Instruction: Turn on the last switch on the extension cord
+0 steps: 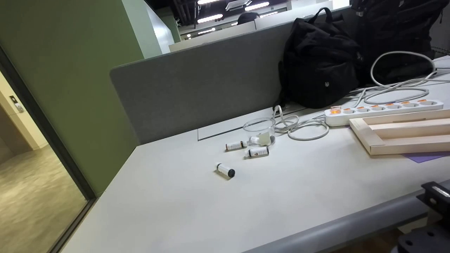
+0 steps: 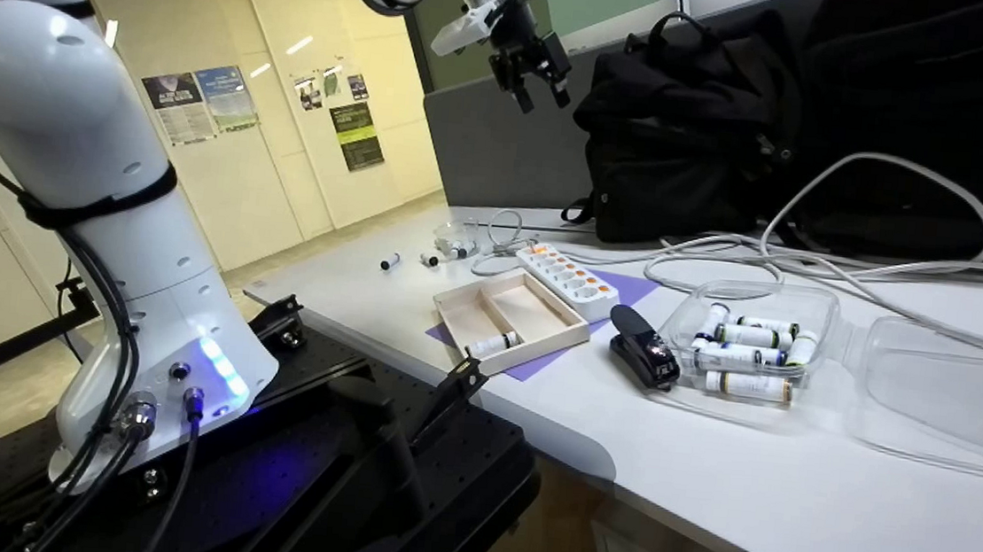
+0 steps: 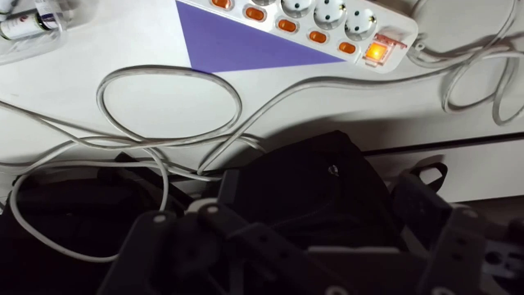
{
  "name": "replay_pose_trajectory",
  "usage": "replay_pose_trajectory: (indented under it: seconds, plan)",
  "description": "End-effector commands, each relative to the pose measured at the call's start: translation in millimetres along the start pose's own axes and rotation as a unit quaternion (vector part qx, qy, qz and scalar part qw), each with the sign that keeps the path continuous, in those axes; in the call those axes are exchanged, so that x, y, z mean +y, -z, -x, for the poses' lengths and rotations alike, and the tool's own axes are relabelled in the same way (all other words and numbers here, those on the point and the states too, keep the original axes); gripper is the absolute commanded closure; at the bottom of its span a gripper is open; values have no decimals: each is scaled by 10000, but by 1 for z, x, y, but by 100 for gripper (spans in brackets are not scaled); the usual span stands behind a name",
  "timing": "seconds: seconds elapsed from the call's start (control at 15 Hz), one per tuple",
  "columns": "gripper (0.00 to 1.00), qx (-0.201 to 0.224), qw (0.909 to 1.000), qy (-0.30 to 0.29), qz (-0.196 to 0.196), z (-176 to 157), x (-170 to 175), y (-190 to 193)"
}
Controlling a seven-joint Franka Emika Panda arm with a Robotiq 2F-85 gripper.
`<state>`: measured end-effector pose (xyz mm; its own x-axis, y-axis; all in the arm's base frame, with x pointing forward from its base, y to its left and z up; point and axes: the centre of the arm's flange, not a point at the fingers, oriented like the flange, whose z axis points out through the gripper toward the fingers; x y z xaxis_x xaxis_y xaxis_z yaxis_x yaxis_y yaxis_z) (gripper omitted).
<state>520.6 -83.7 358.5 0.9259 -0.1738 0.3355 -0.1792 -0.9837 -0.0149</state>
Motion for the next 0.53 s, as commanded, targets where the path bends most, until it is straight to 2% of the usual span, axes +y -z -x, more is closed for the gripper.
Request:
replay_pose_trajectory:
  seconds: [0.0,0.07,0.27,0.47]
  plan:
    - [28,384,9982,-447,-127,12,13,-47]
    - [31,298,9976,-607,-162,12,18,-63]
    - [55,28,9949,-995,-165,18,31,-111]
    - [75,-401,9910,-1270,-85,17,42,-156]
